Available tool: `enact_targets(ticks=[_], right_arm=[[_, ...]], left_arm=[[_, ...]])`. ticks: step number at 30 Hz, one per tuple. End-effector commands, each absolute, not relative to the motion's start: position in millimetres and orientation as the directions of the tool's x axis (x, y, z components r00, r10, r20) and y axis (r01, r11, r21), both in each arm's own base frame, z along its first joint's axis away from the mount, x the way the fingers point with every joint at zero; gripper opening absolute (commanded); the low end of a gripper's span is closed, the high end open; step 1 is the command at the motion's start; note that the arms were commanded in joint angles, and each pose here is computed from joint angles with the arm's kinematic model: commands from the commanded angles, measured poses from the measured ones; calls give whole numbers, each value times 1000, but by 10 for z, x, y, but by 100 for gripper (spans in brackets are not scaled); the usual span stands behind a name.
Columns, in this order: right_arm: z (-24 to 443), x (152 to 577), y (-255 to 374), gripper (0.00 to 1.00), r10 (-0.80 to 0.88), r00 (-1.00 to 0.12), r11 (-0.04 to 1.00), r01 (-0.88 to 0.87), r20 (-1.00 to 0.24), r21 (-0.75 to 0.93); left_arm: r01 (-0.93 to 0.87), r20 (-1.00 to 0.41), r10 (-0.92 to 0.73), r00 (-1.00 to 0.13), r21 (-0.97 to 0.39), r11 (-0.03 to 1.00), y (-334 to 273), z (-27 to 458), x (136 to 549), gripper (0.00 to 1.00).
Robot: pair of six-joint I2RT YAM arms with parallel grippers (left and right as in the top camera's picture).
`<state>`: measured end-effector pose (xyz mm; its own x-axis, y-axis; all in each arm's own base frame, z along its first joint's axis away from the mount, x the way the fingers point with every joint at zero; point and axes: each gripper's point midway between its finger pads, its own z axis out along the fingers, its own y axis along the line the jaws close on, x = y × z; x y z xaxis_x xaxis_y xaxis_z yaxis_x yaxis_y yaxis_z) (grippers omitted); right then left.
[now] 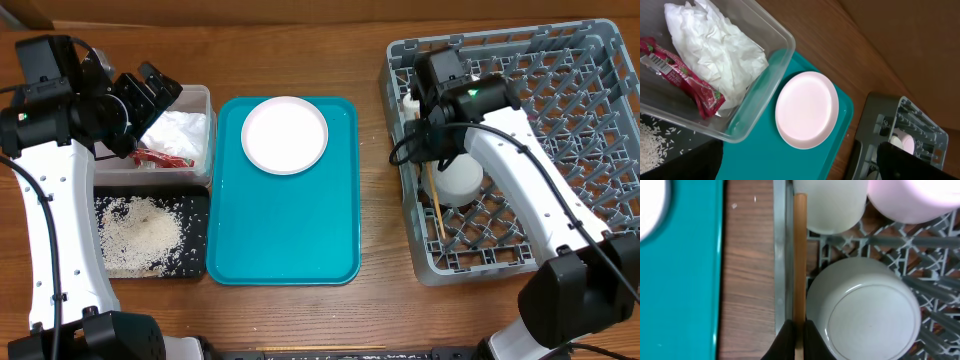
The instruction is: Sort waste into correct bins and load items into the dishwasher
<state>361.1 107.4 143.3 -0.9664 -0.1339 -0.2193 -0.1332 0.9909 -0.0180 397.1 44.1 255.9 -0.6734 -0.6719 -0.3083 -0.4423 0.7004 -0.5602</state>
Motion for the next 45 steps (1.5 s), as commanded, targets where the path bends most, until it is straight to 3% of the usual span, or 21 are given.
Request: enact_targets(ticks=[1, 4, 9, 11, 23, 35, 38, 45], right_arm=[[1289, 3533, 1051, 4, -162, -969, 987, -161, -189, -21], [1208, 3531, 1055, 4, -162, -969, 987, -161, -185, -19], [1212, 3559, 1066, 31, -161, -967, 987, -161, -196, -16], [1212, 3559, 1066, 36, -161, -967, 987, -161, -196, -16], [1203, 3408, 1407, 32, -141, -980, 967, -167, -141, 194], [828, 3339, 1319, 31, -113, -986, 979, -131, -121, 156], [824, 3335, 1321, 24, -113, -986, 979, -131, -120, 156], [874, 3495, 1173, 25, -102, -979, 991, -116, -177, 72]], left_arm=[[-432, -332, -676, -658, -568, 700, 447, 2678, 3971, 100], [-432, -332, -676, -658, -568, 700, 447, 2678, 3971, 100], [-432, -332, -676, -658, -568, 700, 447, 2678, 3971, 100], [-432, -332, -676, -658, -568, 700, 447, 2678, 3971, 100], [-432, -332, -676, -658, -568, 700, 447, 2678, 3971, 100], [-432, -332, -676, -658, -568, 700, 447, 2678, 3971, 100], [-432, -332, -676, -658, -568, 700, 447, 2678, 3971, 100], [-432, -332, -676, -658, -568, 700, 447, 2678, 3971, 100]])
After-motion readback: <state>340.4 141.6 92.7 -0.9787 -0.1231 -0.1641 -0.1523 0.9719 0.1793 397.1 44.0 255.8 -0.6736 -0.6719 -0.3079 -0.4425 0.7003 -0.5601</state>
